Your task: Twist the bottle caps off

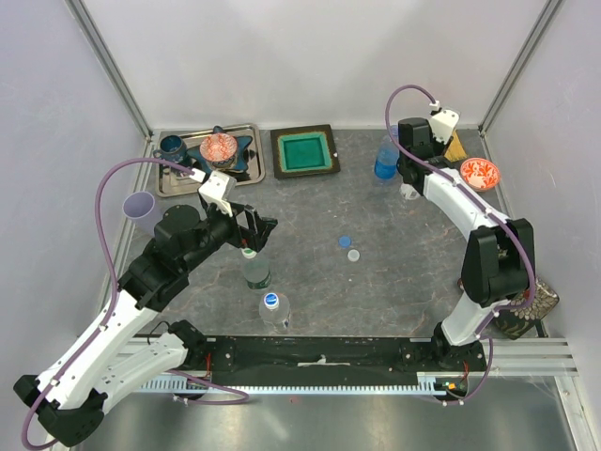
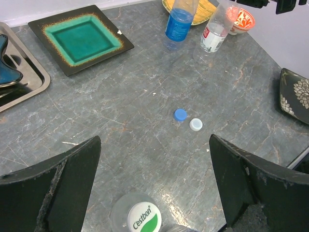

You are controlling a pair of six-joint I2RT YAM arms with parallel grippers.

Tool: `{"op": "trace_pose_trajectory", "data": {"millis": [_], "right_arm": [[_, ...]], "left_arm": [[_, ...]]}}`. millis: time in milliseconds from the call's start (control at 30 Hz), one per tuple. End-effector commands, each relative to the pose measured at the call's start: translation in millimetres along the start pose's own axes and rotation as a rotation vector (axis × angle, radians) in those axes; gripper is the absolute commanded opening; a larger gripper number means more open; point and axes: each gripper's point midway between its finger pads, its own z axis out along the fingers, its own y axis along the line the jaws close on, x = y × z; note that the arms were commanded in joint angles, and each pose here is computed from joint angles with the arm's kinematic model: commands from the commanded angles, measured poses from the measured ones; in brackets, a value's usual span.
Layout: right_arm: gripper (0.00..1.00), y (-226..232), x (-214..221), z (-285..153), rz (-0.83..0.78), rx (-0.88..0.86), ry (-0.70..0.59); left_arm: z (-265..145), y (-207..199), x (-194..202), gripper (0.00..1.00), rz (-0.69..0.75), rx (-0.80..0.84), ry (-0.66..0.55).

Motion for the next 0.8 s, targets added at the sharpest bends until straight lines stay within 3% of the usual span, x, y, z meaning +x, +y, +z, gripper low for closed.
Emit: {"op": "trace_pose_trajectory", "data": {"millis": [0, 233, 767], "right_arm": [[0.47, -2.7, 3.1, -10.5, 0.002, -0.032, 0.037], [0.60, -6.4, 4.4, -14.0, -0.001, -0.034, 0.043], [0.64, -6.8, -5.1, -19.7, 0.008, -0.047, 0.030]], "left_arm": [[-3.1, -6.4, -14.1, 1.00, -0.025, 0.025, -0.046], [-3.4, -6.8, -14.4, 1.00, -0.033, 0.025, -0.046], [-6.2, -12.8, -17.3, 1.00, -0.030, 0.058, -0.051]]}}
